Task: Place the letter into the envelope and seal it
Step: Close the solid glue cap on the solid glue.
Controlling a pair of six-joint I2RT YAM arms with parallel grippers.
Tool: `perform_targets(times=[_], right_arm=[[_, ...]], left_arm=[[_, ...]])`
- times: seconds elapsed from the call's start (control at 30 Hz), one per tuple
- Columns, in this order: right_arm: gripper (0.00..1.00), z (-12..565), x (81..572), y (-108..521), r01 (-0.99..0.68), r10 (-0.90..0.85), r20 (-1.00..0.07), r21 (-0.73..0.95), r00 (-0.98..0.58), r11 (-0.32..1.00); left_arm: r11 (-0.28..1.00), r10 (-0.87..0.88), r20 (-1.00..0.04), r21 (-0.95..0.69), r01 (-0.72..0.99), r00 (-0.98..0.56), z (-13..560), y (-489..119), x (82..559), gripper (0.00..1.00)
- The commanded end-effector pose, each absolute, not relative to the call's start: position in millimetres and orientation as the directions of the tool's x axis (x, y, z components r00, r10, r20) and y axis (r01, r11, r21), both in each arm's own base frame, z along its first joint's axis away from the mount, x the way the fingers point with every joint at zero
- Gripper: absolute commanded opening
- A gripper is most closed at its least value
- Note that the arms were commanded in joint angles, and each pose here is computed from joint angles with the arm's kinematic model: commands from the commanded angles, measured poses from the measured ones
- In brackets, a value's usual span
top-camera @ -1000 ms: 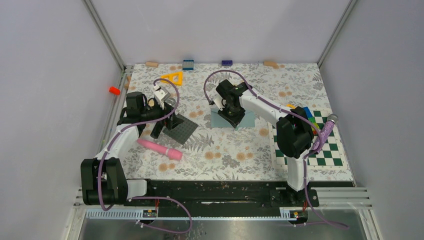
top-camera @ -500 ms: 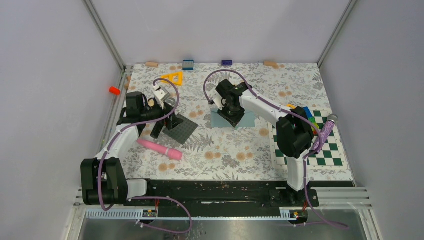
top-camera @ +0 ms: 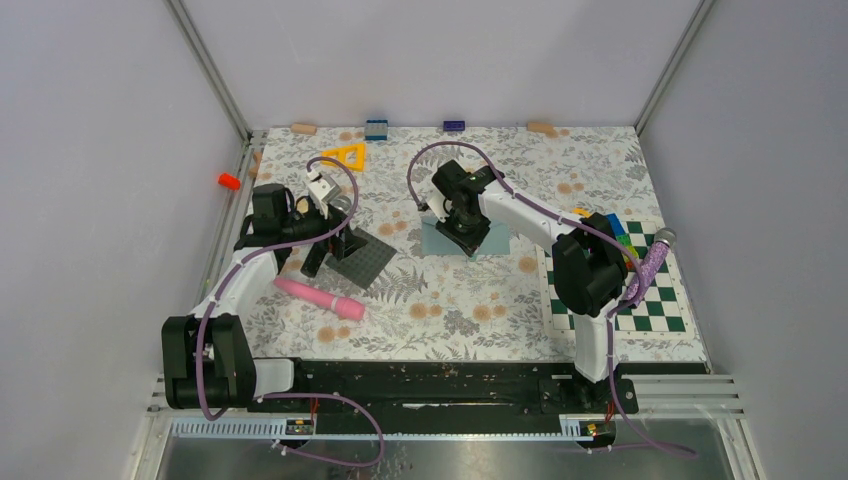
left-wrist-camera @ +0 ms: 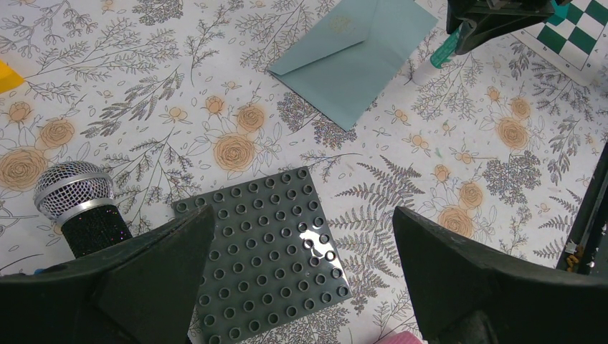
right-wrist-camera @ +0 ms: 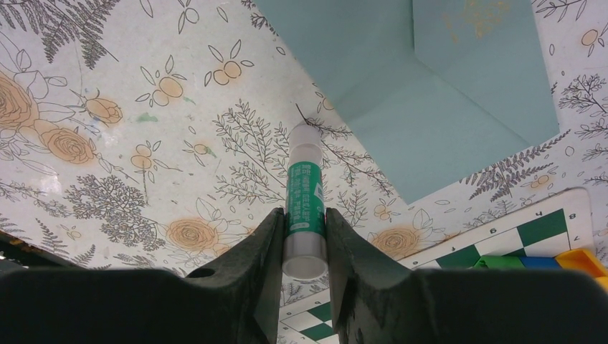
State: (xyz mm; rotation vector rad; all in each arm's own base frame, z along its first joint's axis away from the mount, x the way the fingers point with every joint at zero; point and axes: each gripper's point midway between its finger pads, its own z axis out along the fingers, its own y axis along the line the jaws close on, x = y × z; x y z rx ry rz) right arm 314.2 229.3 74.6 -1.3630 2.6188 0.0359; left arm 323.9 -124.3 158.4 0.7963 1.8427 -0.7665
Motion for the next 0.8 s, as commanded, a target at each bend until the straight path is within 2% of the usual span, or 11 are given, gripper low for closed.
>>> perform_targets(times=[0.0,0.77], right_arm=[[0.0,84.6,319.4,230.8,-0.819,-0.817,-0.2,-0.096,-0.541,0.566],[0.0,76.2,319.3,235.0,-0.816,-0.811,-0.198,-0.076,-0.551,0.573]], left_arm=[[0.561,0.177,-0.94,-0.146,0.815,-0.291,165.2,-127.4,324.3,0.99],[0.559,0.176,-0.94,-0.147,0.816,-0.291,164.7,-127.4,324.2,0.99]])
